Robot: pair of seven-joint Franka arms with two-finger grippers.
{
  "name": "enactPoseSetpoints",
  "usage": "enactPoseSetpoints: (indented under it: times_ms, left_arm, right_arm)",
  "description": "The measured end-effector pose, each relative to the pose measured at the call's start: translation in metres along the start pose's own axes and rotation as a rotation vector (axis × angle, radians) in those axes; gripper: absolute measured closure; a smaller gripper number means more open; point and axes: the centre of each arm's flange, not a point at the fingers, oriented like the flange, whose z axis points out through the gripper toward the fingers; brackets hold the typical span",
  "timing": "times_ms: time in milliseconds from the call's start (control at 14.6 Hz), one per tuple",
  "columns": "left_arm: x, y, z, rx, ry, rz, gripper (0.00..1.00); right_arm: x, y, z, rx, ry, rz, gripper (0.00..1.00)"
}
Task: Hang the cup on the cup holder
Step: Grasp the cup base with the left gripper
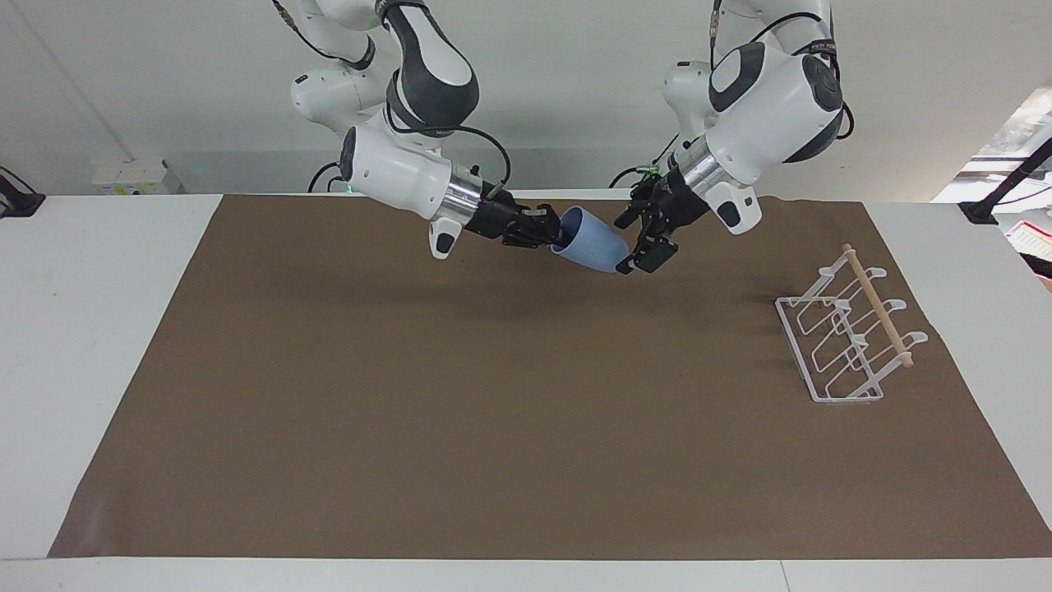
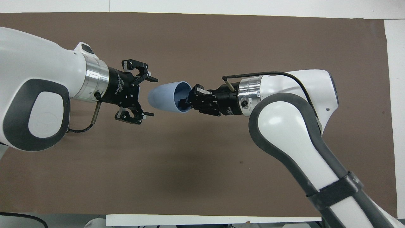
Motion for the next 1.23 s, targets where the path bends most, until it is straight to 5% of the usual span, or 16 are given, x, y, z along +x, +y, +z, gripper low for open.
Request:
enactPoseSetpoints:
  times_ms: [411, 616, 958, 1232]
  left_arm:
    - [0.0008, 0.0063, 0.0093, -0.01, -0.023, -0.016, 0.07]
    - [0.0011, 0.007, 0.0082, -0.009, -0.064, -0.035, 0.33]
    - [0.0018, 0.0076, 0.0074, -0.009, -0.082, -0.039, 0.33]
    - [-0.0012, 0.0079, 0.0075, -0.015, -0.101, -0.048, 0.33]
  right_arm:
    - [0.0006, 0.0002, -0.0007, 0.0, 0.001, 0.001, 0.95]
    - [0.0047, 0.0015, -0.0061, 0.005, 0.013, 0.006, 0.95]
    - [0.0048, 0.0008, -0.0083, 0.007, 0.014, 0.005, 0.95]
    - [0.0036, 0.0002, -0.0069, 0.007, 0.012, 0.004, 0.58]
